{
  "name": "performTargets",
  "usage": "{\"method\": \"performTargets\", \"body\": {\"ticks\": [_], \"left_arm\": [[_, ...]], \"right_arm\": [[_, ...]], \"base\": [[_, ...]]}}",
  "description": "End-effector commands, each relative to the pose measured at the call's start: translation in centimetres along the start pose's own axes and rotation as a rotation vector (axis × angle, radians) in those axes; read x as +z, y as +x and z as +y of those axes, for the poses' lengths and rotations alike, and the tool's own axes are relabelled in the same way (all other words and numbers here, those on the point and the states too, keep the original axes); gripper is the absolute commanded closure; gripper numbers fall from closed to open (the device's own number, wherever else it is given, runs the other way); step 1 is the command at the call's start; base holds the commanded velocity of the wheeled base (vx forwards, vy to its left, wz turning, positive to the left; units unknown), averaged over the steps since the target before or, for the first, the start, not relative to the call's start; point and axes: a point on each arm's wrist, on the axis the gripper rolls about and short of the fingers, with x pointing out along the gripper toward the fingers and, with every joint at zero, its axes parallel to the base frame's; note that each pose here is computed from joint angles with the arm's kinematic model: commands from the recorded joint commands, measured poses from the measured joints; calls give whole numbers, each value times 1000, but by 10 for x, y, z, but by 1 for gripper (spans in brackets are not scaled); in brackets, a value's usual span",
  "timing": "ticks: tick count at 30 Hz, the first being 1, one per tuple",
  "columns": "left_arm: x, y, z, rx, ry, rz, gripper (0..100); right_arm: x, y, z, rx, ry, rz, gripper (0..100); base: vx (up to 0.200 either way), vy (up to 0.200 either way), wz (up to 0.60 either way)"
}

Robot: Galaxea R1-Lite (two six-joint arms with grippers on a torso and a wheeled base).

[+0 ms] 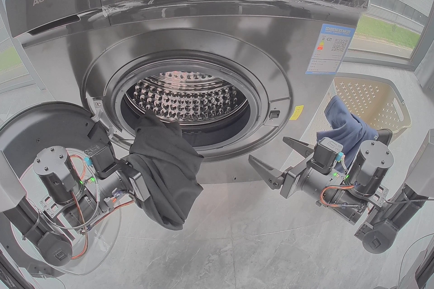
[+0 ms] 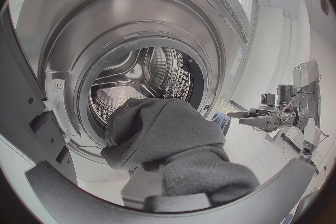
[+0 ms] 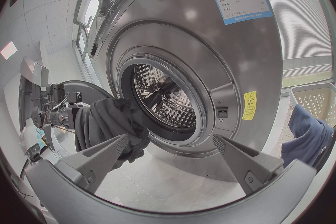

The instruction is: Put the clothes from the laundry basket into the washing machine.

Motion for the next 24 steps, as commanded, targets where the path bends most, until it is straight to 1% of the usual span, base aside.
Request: {"method": "performTargets", "body": {"ticks": [1, 16, 19, 24], "left_arm": [[-2, 1, 0, -1, 0, 7, 100], [-3, 1, -2, -5, -2, 12, 100], [-4, 2, -1, -4, -1, 16, 100], [-5, 2, -1, -4, -1, 17, 100]], "right_arm": [[-1, 0, 1, 3, 1, 3, 0], [-1, 0, 1, 5, 1, 5, 0], [-2, 0, 1, 5, 1, 6, 0], [-2, 0, 1, 5, 1, 8, 0]], "base": [[0, 0, 0], [0, 0, 0], [0, 200, 0], [0, 0, 0]]}}
